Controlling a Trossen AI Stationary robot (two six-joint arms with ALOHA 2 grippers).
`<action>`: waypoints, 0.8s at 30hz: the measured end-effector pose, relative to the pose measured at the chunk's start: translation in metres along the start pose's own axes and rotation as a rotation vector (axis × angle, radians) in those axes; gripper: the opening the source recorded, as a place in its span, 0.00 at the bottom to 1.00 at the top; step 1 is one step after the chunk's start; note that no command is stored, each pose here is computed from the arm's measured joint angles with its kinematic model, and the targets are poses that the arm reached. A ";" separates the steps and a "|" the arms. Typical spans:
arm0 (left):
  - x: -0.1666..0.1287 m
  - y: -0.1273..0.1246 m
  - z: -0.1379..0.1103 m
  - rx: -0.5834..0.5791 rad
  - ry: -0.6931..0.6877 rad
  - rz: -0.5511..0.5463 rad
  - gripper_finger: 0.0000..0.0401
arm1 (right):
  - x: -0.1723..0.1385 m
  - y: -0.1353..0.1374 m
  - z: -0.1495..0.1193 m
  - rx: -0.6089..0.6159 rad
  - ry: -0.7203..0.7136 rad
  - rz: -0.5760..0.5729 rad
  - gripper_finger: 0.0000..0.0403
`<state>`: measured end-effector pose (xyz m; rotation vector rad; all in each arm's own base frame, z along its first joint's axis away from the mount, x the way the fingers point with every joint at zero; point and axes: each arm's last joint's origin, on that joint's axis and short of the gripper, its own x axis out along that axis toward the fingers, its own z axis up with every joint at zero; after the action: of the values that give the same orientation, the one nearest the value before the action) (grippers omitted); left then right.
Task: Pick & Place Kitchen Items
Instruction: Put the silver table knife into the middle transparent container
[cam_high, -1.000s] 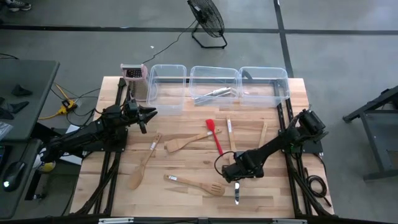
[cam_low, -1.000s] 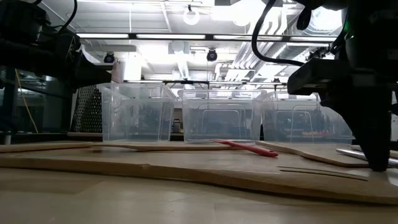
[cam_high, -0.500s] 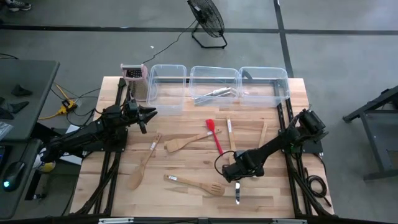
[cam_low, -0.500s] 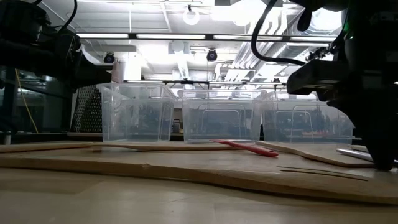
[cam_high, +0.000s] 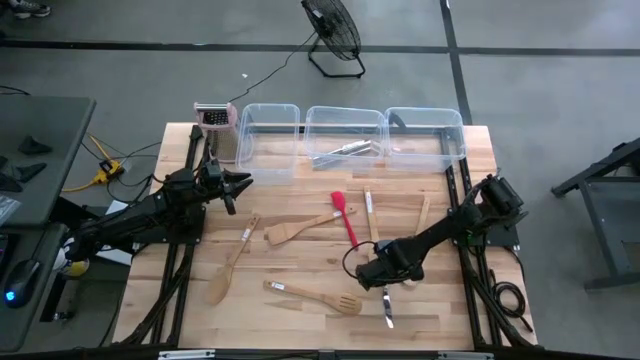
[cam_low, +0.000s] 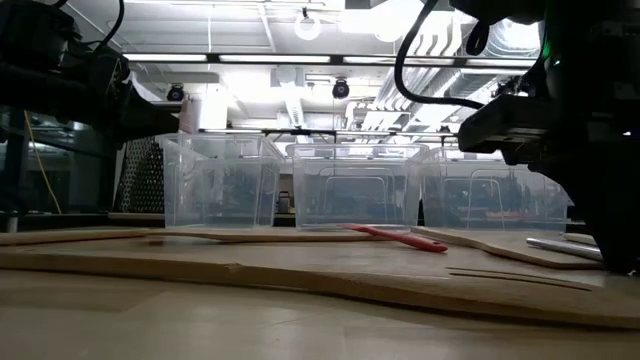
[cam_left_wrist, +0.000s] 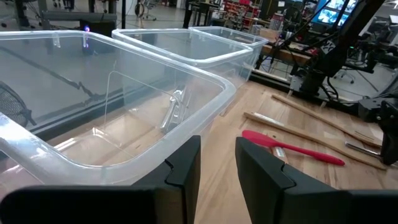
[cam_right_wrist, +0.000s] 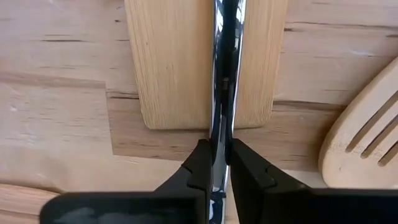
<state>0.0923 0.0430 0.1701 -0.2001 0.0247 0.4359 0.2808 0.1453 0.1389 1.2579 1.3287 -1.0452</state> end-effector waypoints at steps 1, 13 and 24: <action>0.000 0.000 0.000 0.000 0.000 0.000 0.25 | -0.002 0.000 0.000 -0.007 0.003 0.005 0.07; 0.000 0.000 0.000 0.000 0.000 0.002 0.25 | -0.053 0.002 -0.008 -0.109 0.051 0.184 0.07; 0.000 0.000 0.000 0.000 0.000 0.002 0.25 | -0.132 0.006 0.045 -0.274 -0.239 0.442 0.07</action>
<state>0.0923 0.0430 0.1701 -0.2000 0.0246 0.4378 0.2875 0.0825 0.2638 1.1116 0.9179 -0.6512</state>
